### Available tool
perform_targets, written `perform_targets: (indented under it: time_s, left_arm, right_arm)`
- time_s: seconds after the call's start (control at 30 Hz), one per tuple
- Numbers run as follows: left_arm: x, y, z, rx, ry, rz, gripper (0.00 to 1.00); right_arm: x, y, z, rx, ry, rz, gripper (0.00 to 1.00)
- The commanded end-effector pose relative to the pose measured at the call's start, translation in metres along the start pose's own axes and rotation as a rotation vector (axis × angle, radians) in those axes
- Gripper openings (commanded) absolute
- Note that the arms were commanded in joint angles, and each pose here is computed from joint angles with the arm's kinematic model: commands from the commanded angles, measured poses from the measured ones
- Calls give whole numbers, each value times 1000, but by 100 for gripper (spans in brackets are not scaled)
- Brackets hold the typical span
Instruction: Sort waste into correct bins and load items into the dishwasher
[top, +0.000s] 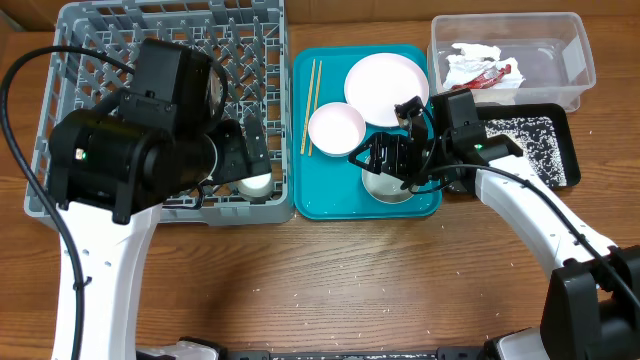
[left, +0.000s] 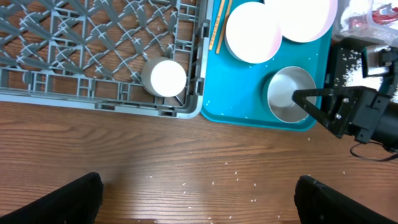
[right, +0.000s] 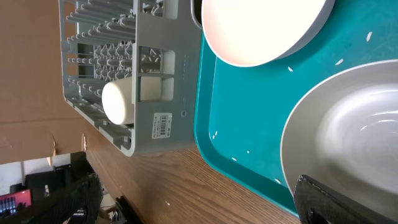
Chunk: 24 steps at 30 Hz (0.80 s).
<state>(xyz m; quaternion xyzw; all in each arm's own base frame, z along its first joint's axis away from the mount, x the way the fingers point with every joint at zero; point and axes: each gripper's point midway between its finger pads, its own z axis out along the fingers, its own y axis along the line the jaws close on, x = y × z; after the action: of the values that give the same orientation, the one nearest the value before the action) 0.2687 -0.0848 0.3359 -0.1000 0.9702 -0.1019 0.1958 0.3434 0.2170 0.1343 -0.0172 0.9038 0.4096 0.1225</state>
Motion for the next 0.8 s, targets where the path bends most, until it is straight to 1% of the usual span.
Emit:
perform_targets:
  time_s: [0.0,0.37,0.6,0.67,0.77]
  left_arm:
    - [2,-6,-6,37,-2,4,99]
    - [3,-7,-5,45,7,8,100]
    - [1,-11,-5,64,-1,58,100]
    - [1,-11,-5,64,0,66,100]
    - [2,-11,-4,63,3,65,100]
  right_arm:
    - [-1,0,-2,6,-9,-12,100]
    - [0,0,-2,6,-7,-11,100]
    - [0,2,-2,-4,-3,0,100]
    - [-1,5,-2,-19,-4,48,100]
    - [0,4,-2,-17,-2,56,100]
